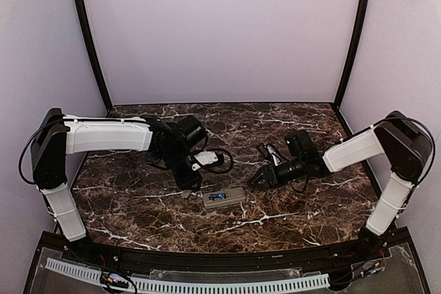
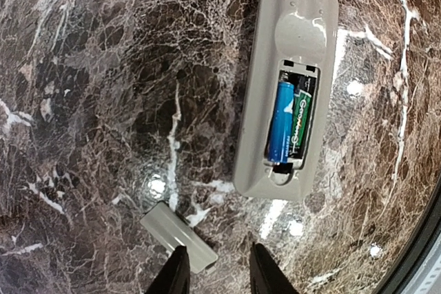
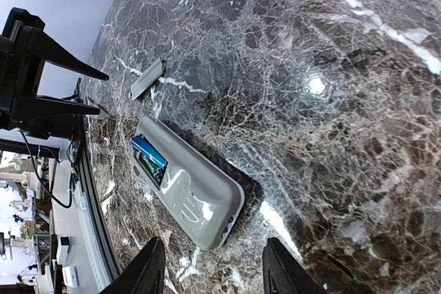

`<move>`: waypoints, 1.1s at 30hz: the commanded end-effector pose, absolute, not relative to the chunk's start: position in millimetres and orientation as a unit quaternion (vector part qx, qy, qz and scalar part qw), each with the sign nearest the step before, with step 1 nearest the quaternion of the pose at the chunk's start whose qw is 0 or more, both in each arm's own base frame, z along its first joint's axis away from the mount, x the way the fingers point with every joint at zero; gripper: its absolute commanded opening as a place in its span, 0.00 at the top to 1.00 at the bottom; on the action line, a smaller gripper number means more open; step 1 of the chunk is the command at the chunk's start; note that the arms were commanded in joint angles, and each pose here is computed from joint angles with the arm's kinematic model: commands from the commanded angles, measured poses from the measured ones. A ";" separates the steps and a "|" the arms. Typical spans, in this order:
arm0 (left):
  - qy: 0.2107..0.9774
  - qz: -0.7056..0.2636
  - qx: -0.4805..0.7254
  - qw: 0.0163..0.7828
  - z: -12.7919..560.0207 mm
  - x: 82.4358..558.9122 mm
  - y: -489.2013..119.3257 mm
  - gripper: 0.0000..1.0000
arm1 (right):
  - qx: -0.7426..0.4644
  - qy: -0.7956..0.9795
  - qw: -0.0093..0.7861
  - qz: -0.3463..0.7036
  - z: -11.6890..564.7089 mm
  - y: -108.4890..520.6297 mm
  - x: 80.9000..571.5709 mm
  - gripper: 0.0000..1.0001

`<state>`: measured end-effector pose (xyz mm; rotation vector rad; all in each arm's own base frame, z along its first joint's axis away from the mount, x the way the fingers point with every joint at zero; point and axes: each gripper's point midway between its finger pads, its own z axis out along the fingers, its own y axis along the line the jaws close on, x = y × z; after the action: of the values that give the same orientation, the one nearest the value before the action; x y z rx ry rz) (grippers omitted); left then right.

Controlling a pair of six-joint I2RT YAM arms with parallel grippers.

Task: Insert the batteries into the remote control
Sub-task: Hold the remote control without the battery cover at the center of the board.

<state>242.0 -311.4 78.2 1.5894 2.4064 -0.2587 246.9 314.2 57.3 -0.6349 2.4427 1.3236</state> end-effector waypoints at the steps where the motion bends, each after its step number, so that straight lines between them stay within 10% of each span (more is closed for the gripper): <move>1: 0.814 -0.129 0.540 0.171 87.7 245.0 -328.0 0.71 | -0.227 0.860 0.132 0.438 46.4 326.7 244.7 0.53; 33: 0.819 -0.152 0.530 0.161 63.8 234.2 -325.9 0.79 | -0.291 0.850 0.092 0.430 29.0 371.0 242.9 0.58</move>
<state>238.9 -327.7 54.0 1.5418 2.3436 -0.3962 246.9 362.7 33.7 -0.7963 2.5177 1.2714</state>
